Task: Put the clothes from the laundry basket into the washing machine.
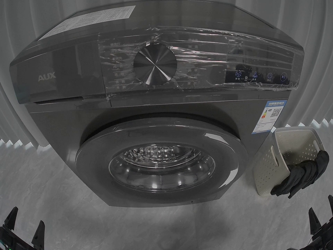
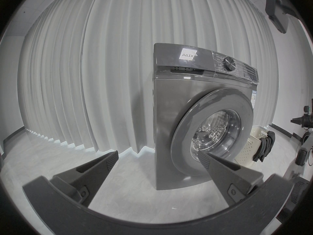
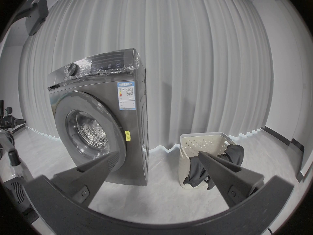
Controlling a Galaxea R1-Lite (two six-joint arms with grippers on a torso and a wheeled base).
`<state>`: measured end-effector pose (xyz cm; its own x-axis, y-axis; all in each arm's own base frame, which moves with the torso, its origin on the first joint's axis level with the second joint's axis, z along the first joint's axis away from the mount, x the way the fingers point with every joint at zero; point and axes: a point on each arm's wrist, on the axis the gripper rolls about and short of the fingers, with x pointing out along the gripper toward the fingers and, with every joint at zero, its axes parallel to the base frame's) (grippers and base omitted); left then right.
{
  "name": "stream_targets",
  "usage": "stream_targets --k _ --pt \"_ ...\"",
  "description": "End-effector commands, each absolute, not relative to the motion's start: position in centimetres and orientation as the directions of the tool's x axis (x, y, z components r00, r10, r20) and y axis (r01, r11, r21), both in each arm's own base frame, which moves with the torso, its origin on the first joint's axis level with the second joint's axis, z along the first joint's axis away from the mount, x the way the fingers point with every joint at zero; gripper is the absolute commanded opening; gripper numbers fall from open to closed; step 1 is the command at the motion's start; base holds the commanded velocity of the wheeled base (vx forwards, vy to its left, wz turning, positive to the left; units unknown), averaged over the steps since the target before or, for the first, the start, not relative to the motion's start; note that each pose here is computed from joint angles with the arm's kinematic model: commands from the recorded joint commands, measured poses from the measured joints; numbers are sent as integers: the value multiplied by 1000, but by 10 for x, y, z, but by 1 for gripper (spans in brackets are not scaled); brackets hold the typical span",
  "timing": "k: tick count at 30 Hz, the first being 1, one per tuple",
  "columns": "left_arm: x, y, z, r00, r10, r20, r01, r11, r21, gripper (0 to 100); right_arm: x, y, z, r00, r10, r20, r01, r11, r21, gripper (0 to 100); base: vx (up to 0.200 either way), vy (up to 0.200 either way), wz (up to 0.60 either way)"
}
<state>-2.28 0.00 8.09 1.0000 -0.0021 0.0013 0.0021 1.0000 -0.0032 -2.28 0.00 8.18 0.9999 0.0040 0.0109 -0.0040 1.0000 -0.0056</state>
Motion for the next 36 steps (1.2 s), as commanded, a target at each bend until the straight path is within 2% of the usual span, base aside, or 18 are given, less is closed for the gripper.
stream_targets --k 1,4,10,15,18,36 --pt "-23 0 76 1000 -3 3 3 1000 -5 100 -23 0 77 1000 3 11 -3 1000 -6 100 0 0 0" --pt "-23 0 76 1000 -3 3 3 1000 -5 100 -23 0 77 1000 3 11 -3 1000 -6 100 0 0 0" --pt "-23 0 76 1000 -2 3 2 1000 -3 100 -23 0 77 1000 3 11 -3 1000 -5 100 0 -200 0" --pt "-23 0 76 1000 -2 3 2 1000 -3 100 -23 0 77 1000 0 11 0 1000 -5 100 0 0 0" --pt "-23 0 76 1000 -2 3 2 1000 -3 100 -23 0 77 1000 -2 11 2 1000 -5 100 0 0 600" --pt "-23 0 76 1000 -2 3 2 1000 -5 100 -23 0 77 1000 0 11 0 1000 -5 100 0 0 0"
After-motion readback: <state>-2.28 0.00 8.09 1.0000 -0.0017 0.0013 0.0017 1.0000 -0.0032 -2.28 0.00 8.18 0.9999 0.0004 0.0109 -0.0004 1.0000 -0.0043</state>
